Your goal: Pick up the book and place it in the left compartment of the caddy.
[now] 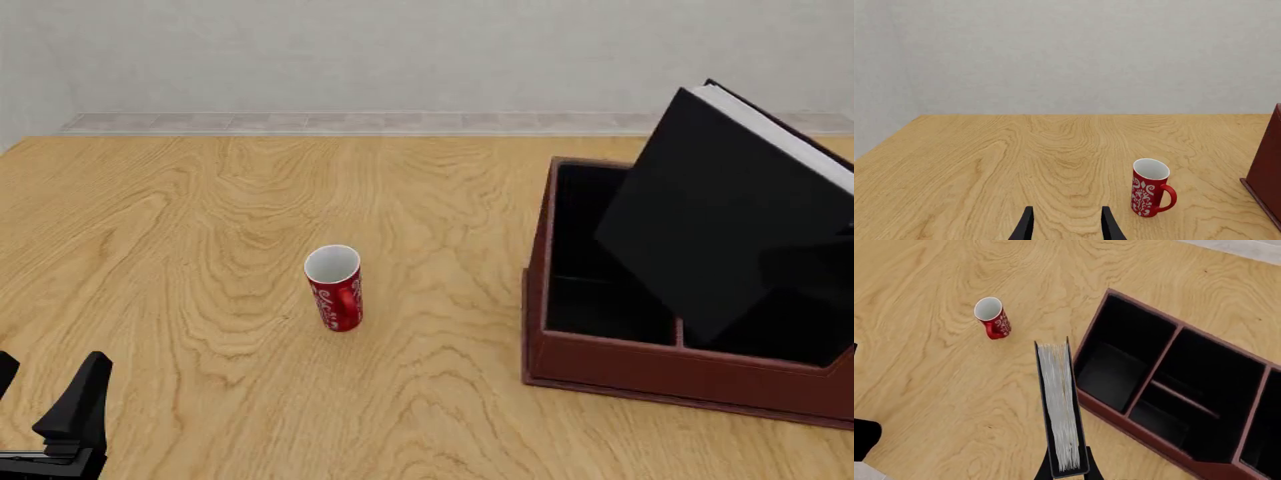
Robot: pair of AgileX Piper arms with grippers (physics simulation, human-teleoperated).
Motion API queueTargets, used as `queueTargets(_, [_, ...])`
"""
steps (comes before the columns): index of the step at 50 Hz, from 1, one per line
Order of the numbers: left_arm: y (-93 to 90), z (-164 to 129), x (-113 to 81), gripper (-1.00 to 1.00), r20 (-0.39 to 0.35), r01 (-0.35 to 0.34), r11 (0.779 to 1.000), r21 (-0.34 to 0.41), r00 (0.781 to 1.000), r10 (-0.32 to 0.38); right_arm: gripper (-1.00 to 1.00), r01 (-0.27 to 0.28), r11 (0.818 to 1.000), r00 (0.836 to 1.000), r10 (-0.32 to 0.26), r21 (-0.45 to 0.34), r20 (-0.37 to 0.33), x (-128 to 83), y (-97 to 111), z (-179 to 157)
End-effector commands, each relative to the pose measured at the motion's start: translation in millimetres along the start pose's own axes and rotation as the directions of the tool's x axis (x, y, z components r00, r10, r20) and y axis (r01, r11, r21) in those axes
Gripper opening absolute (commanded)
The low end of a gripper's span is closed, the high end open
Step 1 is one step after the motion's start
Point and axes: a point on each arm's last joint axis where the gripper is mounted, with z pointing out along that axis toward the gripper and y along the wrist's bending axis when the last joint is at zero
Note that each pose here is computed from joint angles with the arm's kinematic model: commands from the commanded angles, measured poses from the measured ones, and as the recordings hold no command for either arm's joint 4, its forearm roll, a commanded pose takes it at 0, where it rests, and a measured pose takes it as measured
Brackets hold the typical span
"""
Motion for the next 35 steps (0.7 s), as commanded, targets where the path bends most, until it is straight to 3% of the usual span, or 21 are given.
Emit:
queueTargets(1, [0.0, 0.1, -0.7, 1.0, 0.002, -0.001, 1.0, 0.0, 1.0, 0.001, -1.0, -0.049, 0.998, 0.999, 0.049, 0.03, 0.009, -3.2, -3.3, -0.8])
queueTargets(35, [0.0, 0.1, -0.7, 1.0, 0.002, -0.001, 1.0, 0.0, 1.0, 0.001, -1.0, -0.12, 0.987, 0.993, 0.118, 0.106, 0.029, -10.2, -12.4, -1.7])
